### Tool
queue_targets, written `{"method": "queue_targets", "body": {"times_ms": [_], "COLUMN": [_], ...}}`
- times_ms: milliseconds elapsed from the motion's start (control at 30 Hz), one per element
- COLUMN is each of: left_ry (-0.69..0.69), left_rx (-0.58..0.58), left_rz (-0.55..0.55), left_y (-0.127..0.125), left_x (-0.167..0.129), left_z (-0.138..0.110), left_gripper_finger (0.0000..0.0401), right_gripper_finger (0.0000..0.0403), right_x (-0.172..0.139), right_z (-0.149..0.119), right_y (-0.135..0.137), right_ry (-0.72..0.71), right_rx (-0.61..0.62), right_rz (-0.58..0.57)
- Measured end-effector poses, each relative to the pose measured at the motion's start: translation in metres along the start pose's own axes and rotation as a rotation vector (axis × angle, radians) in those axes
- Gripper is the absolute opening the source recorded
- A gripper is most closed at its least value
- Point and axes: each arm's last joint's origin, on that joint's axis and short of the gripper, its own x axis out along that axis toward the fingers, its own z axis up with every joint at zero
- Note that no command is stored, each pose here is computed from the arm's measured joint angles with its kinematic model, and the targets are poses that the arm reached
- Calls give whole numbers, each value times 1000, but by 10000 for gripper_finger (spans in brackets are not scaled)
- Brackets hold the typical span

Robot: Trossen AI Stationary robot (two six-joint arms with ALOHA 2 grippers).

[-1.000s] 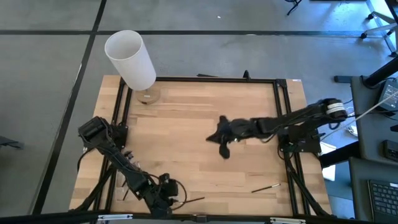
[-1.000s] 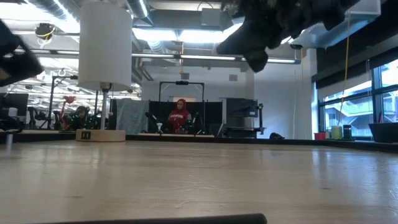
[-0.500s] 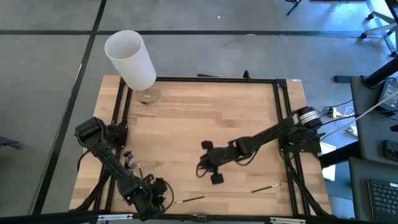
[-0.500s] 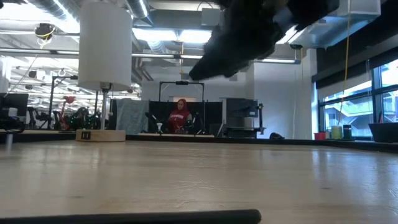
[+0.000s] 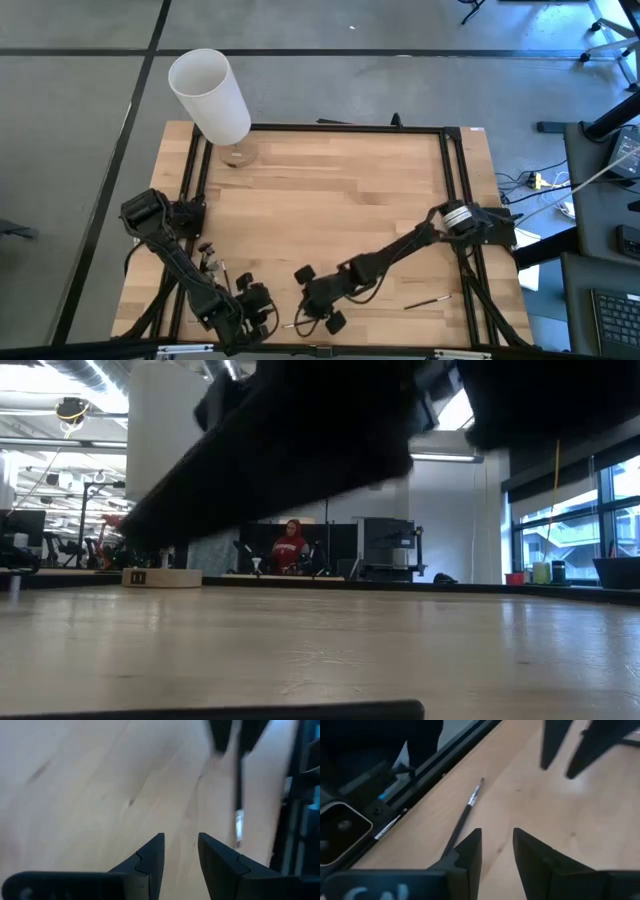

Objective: Pick & Place Makeup Supplies
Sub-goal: Put the top makeup brush into the transparent organizer

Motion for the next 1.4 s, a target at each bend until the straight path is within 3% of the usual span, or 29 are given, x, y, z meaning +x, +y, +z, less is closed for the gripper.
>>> {"method": "queue_targets", "body": {"times_ms": [267,467,767,1167,1400], "left_ry": [-94,-169,-377,-460,-492], "left_rx": [172,248,147,54,21], "left_rz": [-1,81,155,80,64], "left_y": [-4,2,6,-9,-14], "left_x": [-5,-5,-2,14,30], "left_z": [-4,-1,8,-7,-17], "left_gripper_finger": [113,113,113,113,113], "right_gripper_finger": [89,92,87,87,87], "right_x": [9,5,-1,0,0], "right_z": [7,18,17,20,21], "right_y": [0,-19,-38,-10,-4], "right_ry": [-23,-53,31,66,50], "right_rx": [-1,105,522,510,605], "right_rz": [-4,-98,-177,-140,-229]}}
